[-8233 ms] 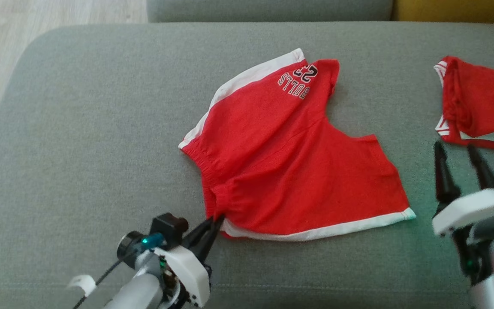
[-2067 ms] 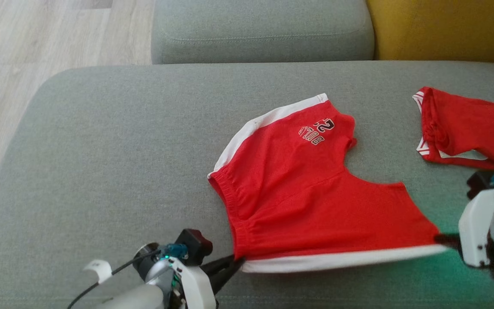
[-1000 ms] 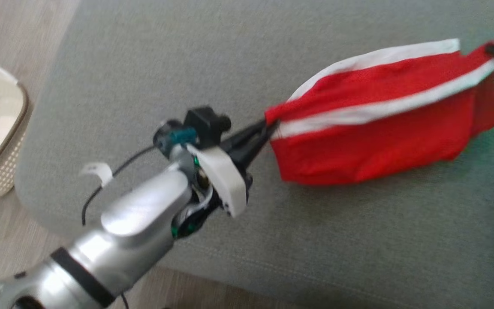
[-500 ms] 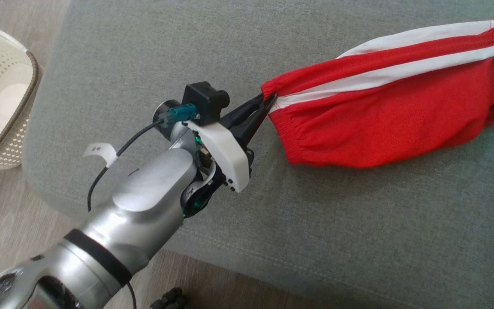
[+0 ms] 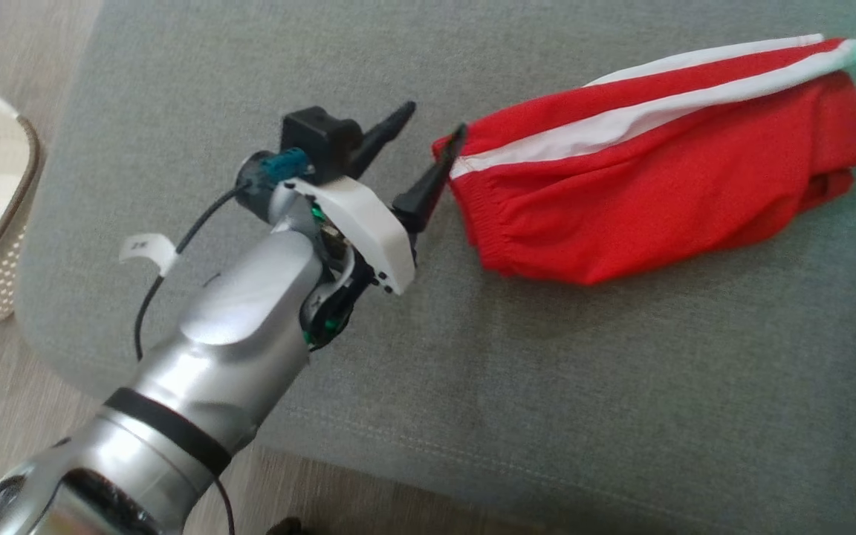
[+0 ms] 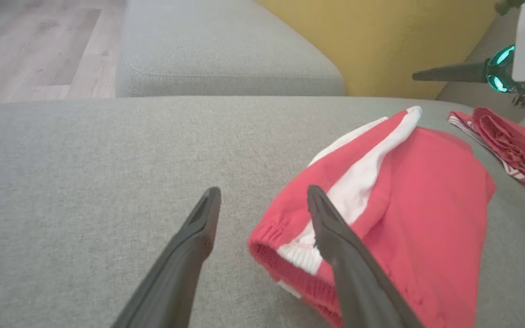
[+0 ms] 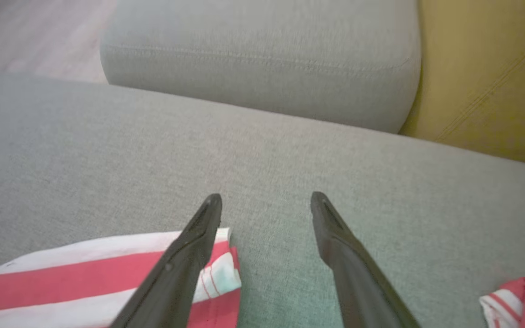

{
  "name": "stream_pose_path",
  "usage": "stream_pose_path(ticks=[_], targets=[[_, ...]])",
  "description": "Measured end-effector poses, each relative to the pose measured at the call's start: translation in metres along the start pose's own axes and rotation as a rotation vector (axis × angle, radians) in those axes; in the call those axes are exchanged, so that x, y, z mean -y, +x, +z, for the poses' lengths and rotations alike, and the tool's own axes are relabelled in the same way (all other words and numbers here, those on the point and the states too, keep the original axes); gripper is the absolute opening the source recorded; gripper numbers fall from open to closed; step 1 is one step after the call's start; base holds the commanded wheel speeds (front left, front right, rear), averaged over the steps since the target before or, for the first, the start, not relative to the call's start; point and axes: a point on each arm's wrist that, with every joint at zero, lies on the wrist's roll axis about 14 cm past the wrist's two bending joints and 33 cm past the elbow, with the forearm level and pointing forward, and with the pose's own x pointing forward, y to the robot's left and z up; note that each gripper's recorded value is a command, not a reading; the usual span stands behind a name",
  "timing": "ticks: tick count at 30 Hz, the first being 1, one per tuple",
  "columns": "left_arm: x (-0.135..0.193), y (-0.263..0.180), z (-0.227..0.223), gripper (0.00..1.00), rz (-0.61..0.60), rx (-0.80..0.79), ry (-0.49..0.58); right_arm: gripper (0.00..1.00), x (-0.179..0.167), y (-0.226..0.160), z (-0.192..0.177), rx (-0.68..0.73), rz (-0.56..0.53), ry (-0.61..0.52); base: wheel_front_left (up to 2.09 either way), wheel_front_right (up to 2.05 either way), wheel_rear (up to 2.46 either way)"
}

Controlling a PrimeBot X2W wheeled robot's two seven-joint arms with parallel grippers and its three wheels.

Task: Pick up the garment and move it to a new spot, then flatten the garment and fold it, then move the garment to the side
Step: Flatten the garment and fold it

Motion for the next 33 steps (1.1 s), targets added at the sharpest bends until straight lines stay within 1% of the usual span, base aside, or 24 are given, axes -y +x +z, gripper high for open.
stream_pose_path(ticks=[2, 6, 9, 15, 21, 24, 26, 29, 33], targets=[[-0.005, -0.001, 0.009, 1.0, 0.032, 0.03, -0.01, 1.0, -0.002, -0.007, 0.014, 0.079, 0.002, 0.007, 0.0, 0.0, 0.0], [-0.019, -0.009, 0.027, 1.0, 0.119, 0.107, -0.072, 1.0, -0.017, -0.028, 0.037, 0.241, 0.034, 0.003, 0.0, 0.0, 0.0], [-0.023, -0.018, 0.047, 1.0, 0.164, 0.192, -0.12, 1.0, -0.03, -0.046, 0.038, 0.335, 0.07, 0.027, 0.0, 0.0, 0.0], [-0.021, -0.046, 0.072, 1.0, 0.218, 0.332, -0.186, 1.0, -0.034, -0.09, 0.024, 0.479, 0.081, 0.06, 0.0, 0.0, 0.0], [-0.008, -0.072, 0.075, 1.0, 0.242, 0.407, -0.238, 1.0, -0.03, -0.136, 0.007, 0.605, 0.053, 0.079, 0.0, 0.0, 0.0], [-0.001, -0.083, 0.069, 1.0, 0.249, 0.417, -0.256, 1.0, -0.023, -0.156, -0.007, 0.655, 0.022, 0.122, 0.0, 0.0, 0.0], [0.007, -0.087, 0.057, 1.0, 0.238, 0.393, -0.254, 1.0, -0.019, -0.166, -0.023, 0.657, -0.005, 0.101, 0.0, 0.0, 0.0], [0.015, -0.094, 0.04, 1.0, 0.234, 0.361, -0.262, 1.0, -0.013, -0.179, -0.048, 0.654, -0.047, 0.124, 0.0, 0.0, 0.0], [0.017, -0.102, 0.035, 1.0, 0.237, 0.362, -0.266, 1.0, -0.015, -0.195, -0.068, 0.672, -0.082, 0.123, 0.0, 0.0, 0.0]])
